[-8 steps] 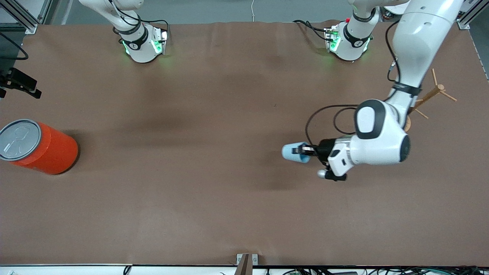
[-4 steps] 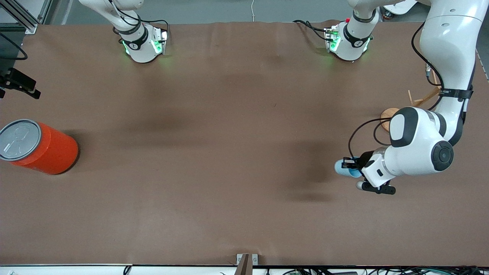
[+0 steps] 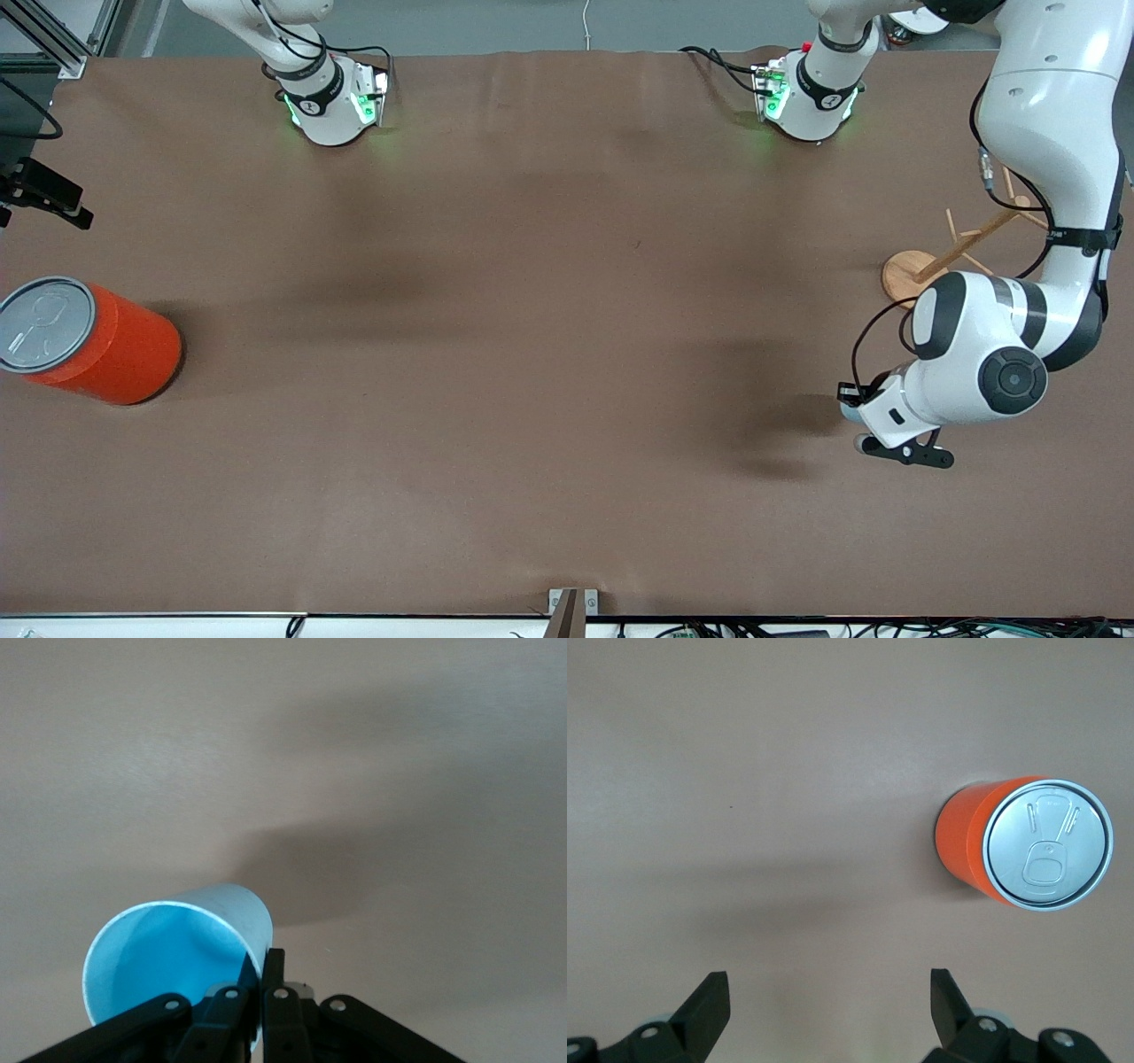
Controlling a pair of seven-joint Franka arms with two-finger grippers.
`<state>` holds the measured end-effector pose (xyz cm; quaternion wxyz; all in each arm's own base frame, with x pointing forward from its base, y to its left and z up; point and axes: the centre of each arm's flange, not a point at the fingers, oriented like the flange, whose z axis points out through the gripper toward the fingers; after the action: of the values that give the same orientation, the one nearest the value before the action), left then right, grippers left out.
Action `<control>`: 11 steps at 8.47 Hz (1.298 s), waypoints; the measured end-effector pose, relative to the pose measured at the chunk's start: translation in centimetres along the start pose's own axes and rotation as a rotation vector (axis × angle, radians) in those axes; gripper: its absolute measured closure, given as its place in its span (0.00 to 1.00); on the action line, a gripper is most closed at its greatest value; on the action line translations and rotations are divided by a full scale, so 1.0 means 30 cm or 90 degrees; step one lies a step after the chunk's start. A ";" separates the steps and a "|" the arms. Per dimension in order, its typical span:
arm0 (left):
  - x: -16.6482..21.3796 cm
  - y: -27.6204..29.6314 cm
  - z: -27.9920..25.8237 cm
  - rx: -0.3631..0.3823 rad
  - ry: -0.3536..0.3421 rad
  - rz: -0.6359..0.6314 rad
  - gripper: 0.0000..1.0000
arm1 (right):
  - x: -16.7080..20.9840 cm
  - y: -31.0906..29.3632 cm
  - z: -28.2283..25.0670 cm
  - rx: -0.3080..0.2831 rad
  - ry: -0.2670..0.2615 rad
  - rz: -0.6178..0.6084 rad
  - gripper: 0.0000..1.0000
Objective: Flip cup
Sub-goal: 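Rotate the cup opening upward with the left gripper and lower it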
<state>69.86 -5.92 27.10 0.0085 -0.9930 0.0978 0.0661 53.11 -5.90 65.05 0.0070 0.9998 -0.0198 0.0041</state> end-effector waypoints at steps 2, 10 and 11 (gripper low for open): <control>0.029 0.013 0.057 0.006 0.005 -0.007 0.96 | 0.000 0.001 0.000 0.000 0.000 0.000 0.00; 0.053 0.018 0.119 0.029 0.021 -0.054 0.67 | -0.001 0.005 0.000 0.000 -0.001 0.002 0.00; 0.058 0.020 0.108 0.031 0.026 -0.056 0.52 | -0.001 0.005 0.000 0.000 0.000 0.002 0.00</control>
<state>71.02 -6.75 23.65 0.0332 -0.9970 0.0555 0.0429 53.09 -6.04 65.05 0.0070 0.9997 -0.0212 0.0038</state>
